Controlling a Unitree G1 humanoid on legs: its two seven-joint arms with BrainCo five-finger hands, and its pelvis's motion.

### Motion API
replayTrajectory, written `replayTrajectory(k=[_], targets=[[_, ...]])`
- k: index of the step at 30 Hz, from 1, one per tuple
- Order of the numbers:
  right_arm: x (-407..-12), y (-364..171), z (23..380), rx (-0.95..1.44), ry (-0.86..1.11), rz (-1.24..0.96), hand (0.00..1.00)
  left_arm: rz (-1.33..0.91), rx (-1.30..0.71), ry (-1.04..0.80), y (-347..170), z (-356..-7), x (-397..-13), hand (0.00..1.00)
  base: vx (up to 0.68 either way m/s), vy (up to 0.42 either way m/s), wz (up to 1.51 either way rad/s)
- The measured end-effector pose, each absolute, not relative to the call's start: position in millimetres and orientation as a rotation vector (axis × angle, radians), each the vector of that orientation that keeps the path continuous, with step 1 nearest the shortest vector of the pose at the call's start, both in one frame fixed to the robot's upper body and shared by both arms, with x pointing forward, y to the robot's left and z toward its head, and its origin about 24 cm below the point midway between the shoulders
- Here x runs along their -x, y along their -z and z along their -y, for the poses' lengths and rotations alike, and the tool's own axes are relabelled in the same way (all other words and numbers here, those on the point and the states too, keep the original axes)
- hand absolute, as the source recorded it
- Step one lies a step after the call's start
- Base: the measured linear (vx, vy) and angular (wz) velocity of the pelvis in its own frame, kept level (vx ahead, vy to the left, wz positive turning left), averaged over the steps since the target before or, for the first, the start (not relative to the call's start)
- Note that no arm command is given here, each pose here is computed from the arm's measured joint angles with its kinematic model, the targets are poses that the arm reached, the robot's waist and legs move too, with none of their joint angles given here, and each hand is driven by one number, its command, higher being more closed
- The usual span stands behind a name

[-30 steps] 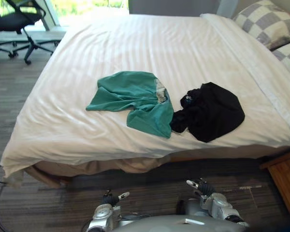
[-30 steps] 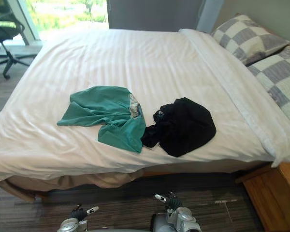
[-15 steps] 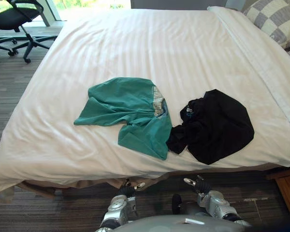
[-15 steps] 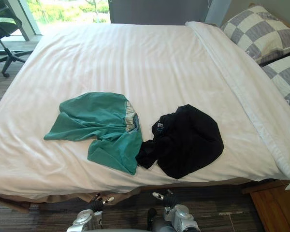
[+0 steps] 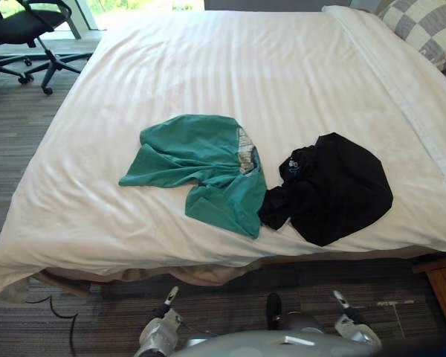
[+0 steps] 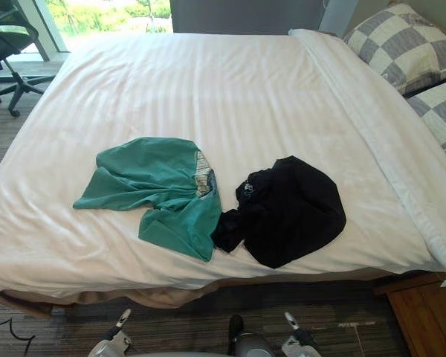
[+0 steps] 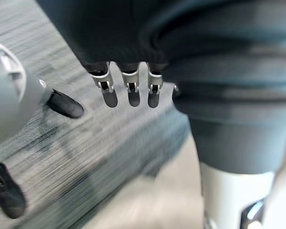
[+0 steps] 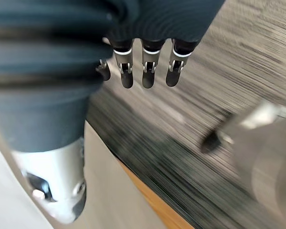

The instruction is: Tidy the bed and pick cloth on bed and put in laundry

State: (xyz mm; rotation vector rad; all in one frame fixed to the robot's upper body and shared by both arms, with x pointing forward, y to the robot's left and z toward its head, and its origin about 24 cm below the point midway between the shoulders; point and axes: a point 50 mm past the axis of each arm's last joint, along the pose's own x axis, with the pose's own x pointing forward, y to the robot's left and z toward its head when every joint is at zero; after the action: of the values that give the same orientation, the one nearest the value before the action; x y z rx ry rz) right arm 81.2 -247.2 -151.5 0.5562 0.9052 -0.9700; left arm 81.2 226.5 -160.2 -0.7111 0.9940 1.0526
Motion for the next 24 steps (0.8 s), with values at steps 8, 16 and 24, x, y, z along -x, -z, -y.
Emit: replayTrajectory(k=[8, 16, 24], targets=[[-53.3, 95.1, 361.6, -0.405, 1.321, -0.558, 0.00, -0.722, 0.620, -1.470, 121.5, -337.0, -38.9, 0.00, -0.11, -0.049, 0.01], [-93.6, -11.5, 416.0, 0.047, 1.192, -0.146, 0.00, -0.035, 0.129, -1.377, -18.7, -431.6, -99.5, 0.00, 0.02, -0.002, 0.09], [-151.6, -64.3, 417.3, 0.191, 0.945, -0.039, 0.00, 0.307, -0.091, -1.175, -111.0, -432.3, -137.0, 0.00, 0.02, 0.015, -0.06]])
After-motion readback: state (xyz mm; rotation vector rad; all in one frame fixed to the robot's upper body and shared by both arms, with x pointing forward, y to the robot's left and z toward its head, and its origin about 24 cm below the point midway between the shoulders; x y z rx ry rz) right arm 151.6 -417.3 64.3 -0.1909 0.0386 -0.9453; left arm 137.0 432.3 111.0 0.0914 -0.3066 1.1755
